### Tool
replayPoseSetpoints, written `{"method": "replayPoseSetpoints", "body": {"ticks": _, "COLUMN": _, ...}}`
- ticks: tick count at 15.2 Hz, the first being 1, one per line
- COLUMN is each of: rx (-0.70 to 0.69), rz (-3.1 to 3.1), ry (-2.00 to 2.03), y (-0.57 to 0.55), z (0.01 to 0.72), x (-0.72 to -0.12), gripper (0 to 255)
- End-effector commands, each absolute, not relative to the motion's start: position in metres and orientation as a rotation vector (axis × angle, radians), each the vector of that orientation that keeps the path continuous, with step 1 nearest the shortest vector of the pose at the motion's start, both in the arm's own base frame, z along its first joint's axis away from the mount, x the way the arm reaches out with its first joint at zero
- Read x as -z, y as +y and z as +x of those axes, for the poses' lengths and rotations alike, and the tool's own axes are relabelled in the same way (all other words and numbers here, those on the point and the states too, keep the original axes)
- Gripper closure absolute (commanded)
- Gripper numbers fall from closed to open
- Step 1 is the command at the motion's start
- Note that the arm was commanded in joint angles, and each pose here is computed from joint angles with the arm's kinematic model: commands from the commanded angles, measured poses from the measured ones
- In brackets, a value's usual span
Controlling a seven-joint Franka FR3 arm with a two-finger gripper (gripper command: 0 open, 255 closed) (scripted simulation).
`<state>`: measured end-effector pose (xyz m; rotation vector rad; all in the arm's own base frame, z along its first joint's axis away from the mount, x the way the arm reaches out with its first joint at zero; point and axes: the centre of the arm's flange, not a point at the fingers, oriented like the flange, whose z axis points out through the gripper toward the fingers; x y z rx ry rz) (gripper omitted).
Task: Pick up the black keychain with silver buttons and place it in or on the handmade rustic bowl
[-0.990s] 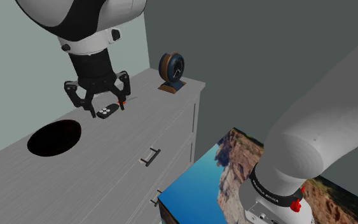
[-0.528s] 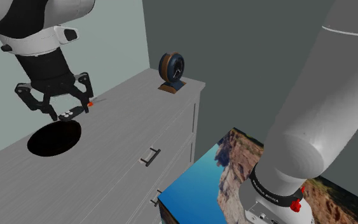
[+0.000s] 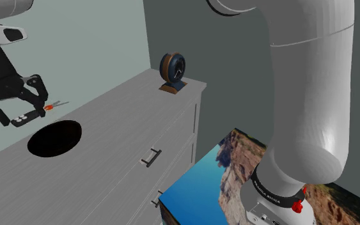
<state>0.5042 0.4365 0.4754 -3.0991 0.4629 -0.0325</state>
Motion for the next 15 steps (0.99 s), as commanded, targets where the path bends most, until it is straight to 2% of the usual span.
{"method": "replayPoseSetpoints", "body": {"ticks": 1, "rx": 0.034, "rz": -3.1, "ry": 0.467, "y": 0.445, "z": 0.51, "x": -0.466, "gripper": 255}}
{"method": "replayPoseSetpoints", "body": {"ticks": 15, "rx": 0.034, "rz": -3.1, "ry": 0.467, "y": 0.445, "z": 0.51, "x": -0.392, "gripper": 255}}
